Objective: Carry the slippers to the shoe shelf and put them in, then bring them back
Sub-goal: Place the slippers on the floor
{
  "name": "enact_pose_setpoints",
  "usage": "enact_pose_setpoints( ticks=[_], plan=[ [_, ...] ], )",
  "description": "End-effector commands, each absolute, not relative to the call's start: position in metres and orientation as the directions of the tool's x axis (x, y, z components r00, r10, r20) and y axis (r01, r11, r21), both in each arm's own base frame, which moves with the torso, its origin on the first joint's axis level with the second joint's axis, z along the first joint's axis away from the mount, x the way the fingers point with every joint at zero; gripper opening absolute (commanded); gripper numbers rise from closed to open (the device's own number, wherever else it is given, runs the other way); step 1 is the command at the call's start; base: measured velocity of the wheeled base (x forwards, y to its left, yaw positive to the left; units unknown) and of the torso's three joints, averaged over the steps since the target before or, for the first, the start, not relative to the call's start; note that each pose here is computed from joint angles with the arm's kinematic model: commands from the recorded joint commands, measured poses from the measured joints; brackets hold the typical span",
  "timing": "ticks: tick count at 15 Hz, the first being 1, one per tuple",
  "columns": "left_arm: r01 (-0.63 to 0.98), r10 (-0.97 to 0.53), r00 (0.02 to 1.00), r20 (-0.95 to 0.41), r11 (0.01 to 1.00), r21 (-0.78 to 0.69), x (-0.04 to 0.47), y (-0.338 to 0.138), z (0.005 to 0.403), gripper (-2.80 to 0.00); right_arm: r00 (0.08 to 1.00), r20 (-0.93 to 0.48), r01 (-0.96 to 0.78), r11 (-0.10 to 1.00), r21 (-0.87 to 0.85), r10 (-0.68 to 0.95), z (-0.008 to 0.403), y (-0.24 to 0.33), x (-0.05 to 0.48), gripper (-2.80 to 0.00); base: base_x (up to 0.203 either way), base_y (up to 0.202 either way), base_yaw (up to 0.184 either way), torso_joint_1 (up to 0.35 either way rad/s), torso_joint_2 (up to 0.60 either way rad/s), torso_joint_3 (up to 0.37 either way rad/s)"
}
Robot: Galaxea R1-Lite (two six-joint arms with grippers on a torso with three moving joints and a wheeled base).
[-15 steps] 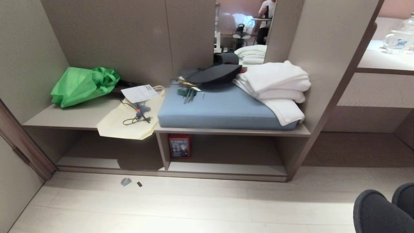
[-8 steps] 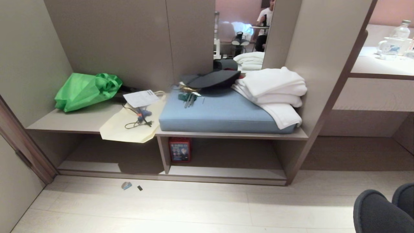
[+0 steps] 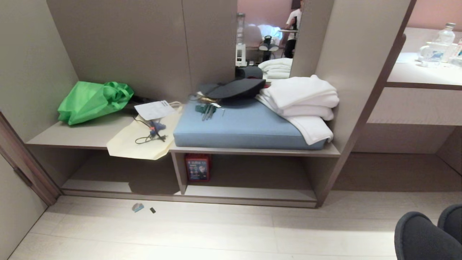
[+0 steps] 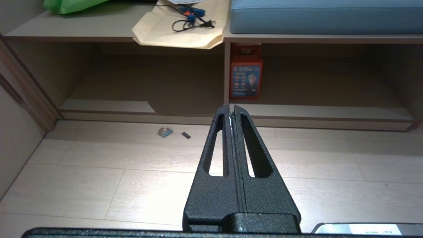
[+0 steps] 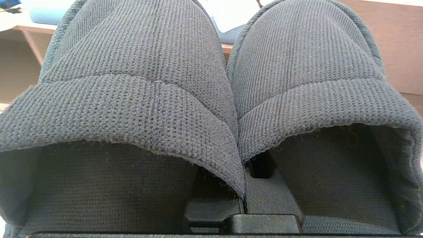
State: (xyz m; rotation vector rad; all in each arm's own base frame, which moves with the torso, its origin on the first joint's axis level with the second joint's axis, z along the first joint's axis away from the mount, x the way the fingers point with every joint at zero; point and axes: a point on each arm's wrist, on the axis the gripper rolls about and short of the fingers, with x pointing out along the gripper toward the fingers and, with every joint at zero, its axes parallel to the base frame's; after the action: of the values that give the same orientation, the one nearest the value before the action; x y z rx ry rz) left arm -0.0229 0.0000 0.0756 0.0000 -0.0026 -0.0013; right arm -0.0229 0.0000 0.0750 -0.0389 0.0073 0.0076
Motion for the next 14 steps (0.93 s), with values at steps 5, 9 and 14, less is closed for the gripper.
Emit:
enact_pose_setpoints(
  ticks=[5,9,14],
  plan=[
    [0.002,-0.002,1.0,0.003,1.0,0.0,-0.0229,0.0,0.0756,-2.8,1.0,-0.009,-0.008,0.999,-0.04,0.008,0.075,0.0,-0.0228,-2.8,0.0,-0.194,0.004,0.003,0.0,0.003],
    [0.002,-0.002,1.0,0.003,1.0,-0.002,-0.0229,0.0,0.0756,-2.8,1.0,-0.009,-0.01,0.999,-0.04,0.009,0.075,0.0,-0.0228,-2.8,0.0,-0.198,0.003,0.001,0.01,0.003],
    [0.001,-0.001,1.0,0.003,1.0,-0.002,-0.0229,0.0,0.0756,-2.8,1.0,-0.009,-0.009,0.999,-0.04,0.009,0.075,0.0,-0.0228,-2.8,0.0,-0.199,0.003,0.0,0.0,0.002]
  ],
)
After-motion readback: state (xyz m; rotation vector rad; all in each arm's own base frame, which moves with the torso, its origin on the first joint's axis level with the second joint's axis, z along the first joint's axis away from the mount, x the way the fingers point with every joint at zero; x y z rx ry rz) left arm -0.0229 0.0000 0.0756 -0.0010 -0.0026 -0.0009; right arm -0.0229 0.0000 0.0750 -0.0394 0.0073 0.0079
